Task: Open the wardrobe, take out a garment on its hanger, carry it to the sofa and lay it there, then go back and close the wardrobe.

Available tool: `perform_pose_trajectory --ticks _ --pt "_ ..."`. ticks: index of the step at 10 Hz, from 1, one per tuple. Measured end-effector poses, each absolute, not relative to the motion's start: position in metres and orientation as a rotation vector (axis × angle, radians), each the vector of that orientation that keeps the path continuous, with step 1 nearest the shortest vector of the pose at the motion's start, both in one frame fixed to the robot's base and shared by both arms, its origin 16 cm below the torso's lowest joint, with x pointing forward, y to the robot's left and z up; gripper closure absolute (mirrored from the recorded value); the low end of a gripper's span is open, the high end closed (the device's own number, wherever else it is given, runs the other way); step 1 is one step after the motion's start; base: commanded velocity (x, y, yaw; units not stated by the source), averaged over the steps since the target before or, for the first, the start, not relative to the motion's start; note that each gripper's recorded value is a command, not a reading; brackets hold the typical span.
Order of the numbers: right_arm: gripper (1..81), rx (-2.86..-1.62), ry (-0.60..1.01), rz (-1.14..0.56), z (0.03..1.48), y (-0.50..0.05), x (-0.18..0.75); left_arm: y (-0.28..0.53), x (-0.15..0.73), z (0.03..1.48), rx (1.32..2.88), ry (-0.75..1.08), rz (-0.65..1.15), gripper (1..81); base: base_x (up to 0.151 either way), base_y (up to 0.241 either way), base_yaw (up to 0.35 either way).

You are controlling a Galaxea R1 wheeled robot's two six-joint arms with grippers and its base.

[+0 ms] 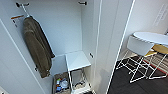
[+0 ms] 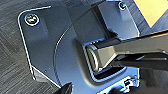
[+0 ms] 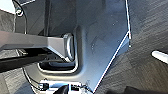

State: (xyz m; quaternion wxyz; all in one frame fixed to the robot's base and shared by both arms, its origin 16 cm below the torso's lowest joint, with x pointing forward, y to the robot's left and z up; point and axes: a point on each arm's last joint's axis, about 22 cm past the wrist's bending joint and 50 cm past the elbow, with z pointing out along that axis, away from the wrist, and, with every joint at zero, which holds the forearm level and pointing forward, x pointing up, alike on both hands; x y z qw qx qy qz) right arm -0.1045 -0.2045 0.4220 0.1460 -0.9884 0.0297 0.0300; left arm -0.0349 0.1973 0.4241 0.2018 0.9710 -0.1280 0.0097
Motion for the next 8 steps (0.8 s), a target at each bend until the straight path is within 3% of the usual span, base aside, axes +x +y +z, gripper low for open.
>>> perform_pose_trajectory --ticks 4,8 --pt "1.0 -2.846 0.085 0.085 0.4218 -0.2044 -0.1034 0.1960 -0.0367 0.4243 2.710 -0.357 0.025 1.0 0.000 0.000 0.274" --pt "1.0 -2.839 0.087 0.085 0.4224 -0.2010 -0.1044 0.1956 -0.0367 0.4243 2.710 -0.357 0.025 1.0 0.000 0.000 0.186"
